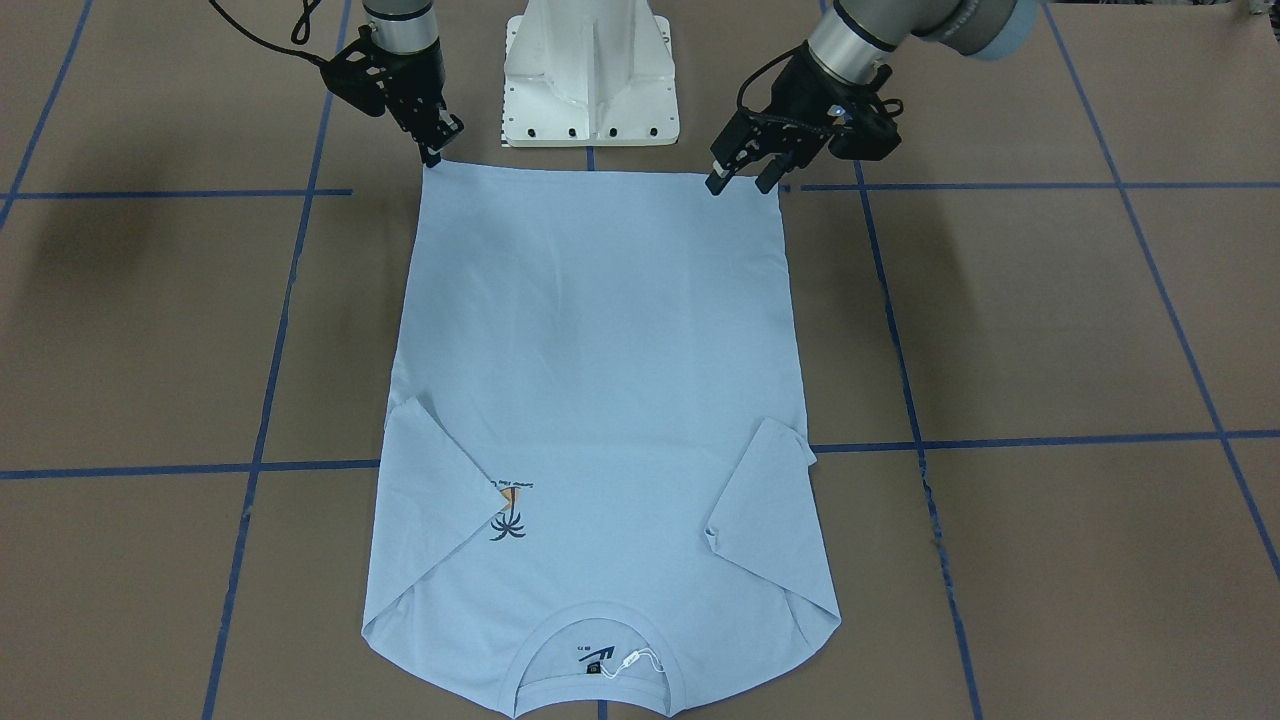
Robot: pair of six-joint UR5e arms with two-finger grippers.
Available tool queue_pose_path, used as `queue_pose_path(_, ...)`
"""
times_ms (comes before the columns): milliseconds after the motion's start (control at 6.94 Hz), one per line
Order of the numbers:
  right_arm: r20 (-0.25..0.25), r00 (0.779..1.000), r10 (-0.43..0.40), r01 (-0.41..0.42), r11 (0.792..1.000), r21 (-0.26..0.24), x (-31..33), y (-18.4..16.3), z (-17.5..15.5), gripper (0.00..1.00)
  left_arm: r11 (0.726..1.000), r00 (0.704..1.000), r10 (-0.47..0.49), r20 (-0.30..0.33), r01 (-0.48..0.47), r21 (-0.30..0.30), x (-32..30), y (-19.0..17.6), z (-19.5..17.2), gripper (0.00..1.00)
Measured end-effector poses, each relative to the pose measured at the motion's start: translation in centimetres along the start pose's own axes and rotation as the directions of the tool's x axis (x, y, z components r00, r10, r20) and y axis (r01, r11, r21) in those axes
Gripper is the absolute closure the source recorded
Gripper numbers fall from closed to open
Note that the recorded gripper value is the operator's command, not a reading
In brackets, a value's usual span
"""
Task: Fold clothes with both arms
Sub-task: 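Position both grippers at the hem corners nearest the robot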
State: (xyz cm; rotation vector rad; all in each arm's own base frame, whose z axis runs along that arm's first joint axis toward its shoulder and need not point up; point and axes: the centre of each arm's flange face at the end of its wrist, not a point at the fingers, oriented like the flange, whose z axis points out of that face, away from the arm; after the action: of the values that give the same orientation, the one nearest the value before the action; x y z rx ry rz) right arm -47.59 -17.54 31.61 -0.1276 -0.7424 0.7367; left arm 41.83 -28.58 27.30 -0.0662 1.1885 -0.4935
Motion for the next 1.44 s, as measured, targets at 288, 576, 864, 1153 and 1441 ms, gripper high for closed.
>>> queue_pose_path(288,0.003,1.000,0.008,-0.008,1.000,-0.005,-0.3,-0.5,-0.4,1.00,0.997,0.981,0.013,0.194,-0.027,0.068,-4.9,4.9,3.0,0.24)
queue_pose_path(576,0.003,1.000,0.010,-0.010,1.000,-0.004,-0.3,-0.6,-0.4,1.00,0.997,0.955,0.011,0.296,-0.034,0.071,-9.1,6.9,4.7,0.29)
queue_pose_path(864,0.001,1.000,0.010,-0.010,1.000,0.000,-0.2,-0.8,-0.3,1.00,0.997,0.946,0.010,0.324,-0.035,0.072,-10.2,7.3,5.5,0.33)
queue_pose_path(1153,-0.001,1.000,0.010,-0.010,1.000,0.002,-0.1,-0.9,-0.2,1.00,0.997,0.941,0.015,0.339,-0.041,0.069,-10.7,7.6,6.2,0.39)
queue_pose_path(1441,-0.005,1.000,0.009,-0.009,1.000,0.005,0.1,-1.0,-0.1,1.00,0.997,0.940,0.017,0.340,-0.042,0.065,-10.7,7.7,6.4,0.48)
